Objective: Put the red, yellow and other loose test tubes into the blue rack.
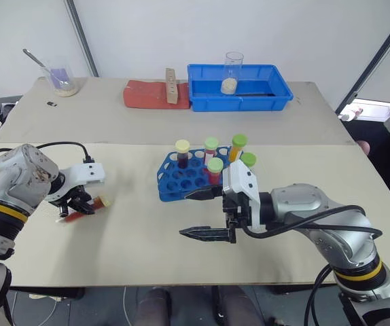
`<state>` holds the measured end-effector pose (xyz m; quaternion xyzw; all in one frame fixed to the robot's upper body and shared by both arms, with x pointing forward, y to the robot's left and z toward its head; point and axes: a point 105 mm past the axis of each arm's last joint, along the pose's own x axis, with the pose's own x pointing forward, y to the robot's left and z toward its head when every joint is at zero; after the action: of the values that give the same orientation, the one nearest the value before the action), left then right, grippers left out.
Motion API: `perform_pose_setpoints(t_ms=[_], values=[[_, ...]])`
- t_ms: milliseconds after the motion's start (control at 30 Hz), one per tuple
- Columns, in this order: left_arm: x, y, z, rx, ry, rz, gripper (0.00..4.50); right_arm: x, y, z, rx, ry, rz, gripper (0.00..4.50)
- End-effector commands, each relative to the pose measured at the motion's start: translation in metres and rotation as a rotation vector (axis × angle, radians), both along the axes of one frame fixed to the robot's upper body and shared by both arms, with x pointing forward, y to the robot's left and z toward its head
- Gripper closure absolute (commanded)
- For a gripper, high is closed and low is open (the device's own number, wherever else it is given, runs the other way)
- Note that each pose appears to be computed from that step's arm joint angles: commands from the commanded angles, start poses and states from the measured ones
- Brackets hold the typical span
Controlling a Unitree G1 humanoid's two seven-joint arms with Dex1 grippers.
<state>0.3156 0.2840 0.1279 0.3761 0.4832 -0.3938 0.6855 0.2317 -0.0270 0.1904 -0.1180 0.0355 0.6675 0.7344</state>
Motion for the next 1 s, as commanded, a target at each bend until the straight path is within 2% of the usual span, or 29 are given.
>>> perform_pose_setpoints(t_ms=[33, 200, 300, 433, 567, 733, 1000], values=[[0.000, 0.001, 0.004, 0.013, -0.006, -0.014, 3.50, -0.004, -0.003, 0.012, 0.021, -0.036, 0.005, 0.36], [-0.001, -0.001, 0.023, -0.028, -0.069, -0.070, 3.50, -0.003, -0.011, 0.012, -0.013, -0.042, 0.002, 0.36], [0.001, -0.021, 0.044, -0.182, -0.142, -0.122, 3.50, -0.003, -0.022, 0.012, -0.055, -0.049, -0.006, 0.36], [0.001, -0.073, 0.084, -0.626, -0.264, -0.181, 3.56, -0.003, -0.042, 0.014, -0.112, -0.069, -0.031, 0.36], [-0.003, -0.112, 0.106, -0.909, -0.356, -0.212, 3.57, -0.001, -0.058, 0.016, -0.137, -0.109, -0.072, 0.36], [-0.002, -0.150, 0.106, -1.114, -0.466, -0.209, 3.57, 0.008, -0.066, 0.022, -0.092, -0.249, -0.156, 0.36], [0.017, -0.177, 0.080, -1.170, -0.688, -0.143, 3.57, 0.011, -0.069, 0.013, -0.070, -0.211, -0.260, 0.36]])
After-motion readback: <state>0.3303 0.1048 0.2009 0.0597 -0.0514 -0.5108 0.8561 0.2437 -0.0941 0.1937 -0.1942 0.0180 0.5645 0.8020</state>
